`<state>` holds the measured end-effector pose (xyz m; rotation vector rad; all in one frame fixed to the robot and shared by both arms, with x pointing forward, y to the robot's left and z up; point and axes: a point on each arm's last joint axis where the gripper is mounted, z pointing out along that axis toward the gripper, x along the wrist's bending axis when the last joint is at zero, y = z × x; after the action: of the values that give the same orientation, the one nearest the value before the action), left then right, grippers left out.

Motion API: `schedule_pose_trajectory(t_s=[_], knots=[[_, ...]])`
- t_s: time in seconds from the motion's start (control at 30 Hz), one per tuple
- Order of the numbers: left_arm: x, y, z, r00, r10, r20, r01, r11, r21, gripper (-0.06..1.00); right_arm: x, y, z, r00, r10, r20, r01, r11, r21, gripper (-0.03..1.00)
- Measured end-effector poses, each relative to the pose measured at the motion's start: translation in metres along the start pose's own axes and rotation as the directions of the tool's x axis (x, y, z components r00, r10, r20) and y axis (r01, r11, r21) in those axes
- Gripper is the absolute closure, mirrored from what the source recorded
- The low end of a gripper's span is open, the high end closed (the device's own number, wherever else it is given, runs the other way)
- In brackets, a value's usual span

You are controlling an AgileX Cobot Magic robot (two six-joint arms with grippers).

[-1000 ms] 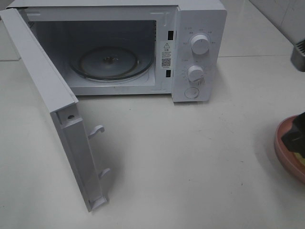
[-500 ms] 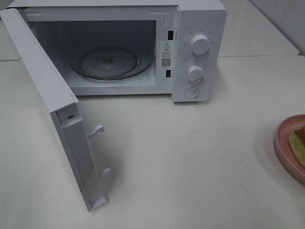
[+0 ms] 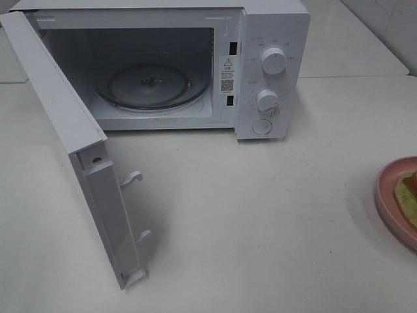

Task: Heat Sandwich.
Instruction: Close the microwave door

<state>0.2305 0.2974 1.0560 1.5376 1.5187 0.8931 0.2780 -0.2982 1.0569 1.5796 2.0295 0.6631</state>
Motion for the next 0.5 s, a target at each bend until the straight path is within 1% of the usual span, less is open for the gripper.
schedule_pose_trajectory(t_s=[0.07, 0.1, 0.13, 0.2, 0.23, 0.37, 0.4, 0.43, 0.5], knots=[[0.0, 0.0, 0.0, 1.0, 0.0, 0.0, 0.0, 1.0, 0.0, -0.02, -0.001, -0.005, -0.002, 0.999, 0.039, 0.016, -0.038, 0.999, -0.027, 0.2], [0.0, 0.0, 0.0, 1.0, 0.0, 0.0, 0.0, 1.0, 0.0, -0.02, -0.001, -0.009, -0.004, 0.997, 0.074, 0.022, -0.072, 0.995, -0.065, 0.2], [0.0, 0.0, 0.0, 1.0, 0.0, 0.0, 0.0, 1.0, 0.0, -0.02, -0.001, -0.009, -0.004, 0.997, 0.074, 0.022, -0.072, 0.995, -0.065, 0.2], [0.0, 0.0, 0.0, 1.0, 0.0, 0.0, 0.0, 1.0, 0.0, -0.02, 0.0, -0.012, -0.006, 0.993, 0.114, 0.017, -0.112, 0.988, -0.109, 0.2], [0.0, 0.0, 0.0, 1.0, 0.0, 0.0, 0.0, 1.0, 0.0, -0.02, 0.002, -0.017, -0.007, 0.989, 0.149, 0.005, -0.146, 0.978, -0.151, 0.2], [0.0, 0.0, 0.0, 1.0, 0.0, 0.0, 0.0, 1.0, 0.0, -0.02, 0.005, -0.024, -0.008, 0.982, 0.191, -0.009, -0.189, 0.964, -0.189, 0.21], [0.0, 0.0, 0.0, 1.0, 0.0, 0.0, 0.0, 1.0, 0.0, -0.02, 0.005, -0.027, -0.01, 0.977, 0.211, -0.001, -0.206, 0.953, -0.221, 0.21], [0.0, 0.0, 0.0, 1.0, 0.0, 0.0, 0.0, 1.0, 0.0, -0.02, 0.005, -0.027, -0.01, 0.977, 0.211, -0.001, -0.206, 0.953, -0.221, 0.21], [0.0, 0.0, 0.0, 1.0, 0.0, 0.0, 0.0, 1.0, 0.0, -0.02, 0.006, -0.03, -0.014, 0.974, 0.227, 0.01, -0.216, 0.942, -0.256, 0.21]])
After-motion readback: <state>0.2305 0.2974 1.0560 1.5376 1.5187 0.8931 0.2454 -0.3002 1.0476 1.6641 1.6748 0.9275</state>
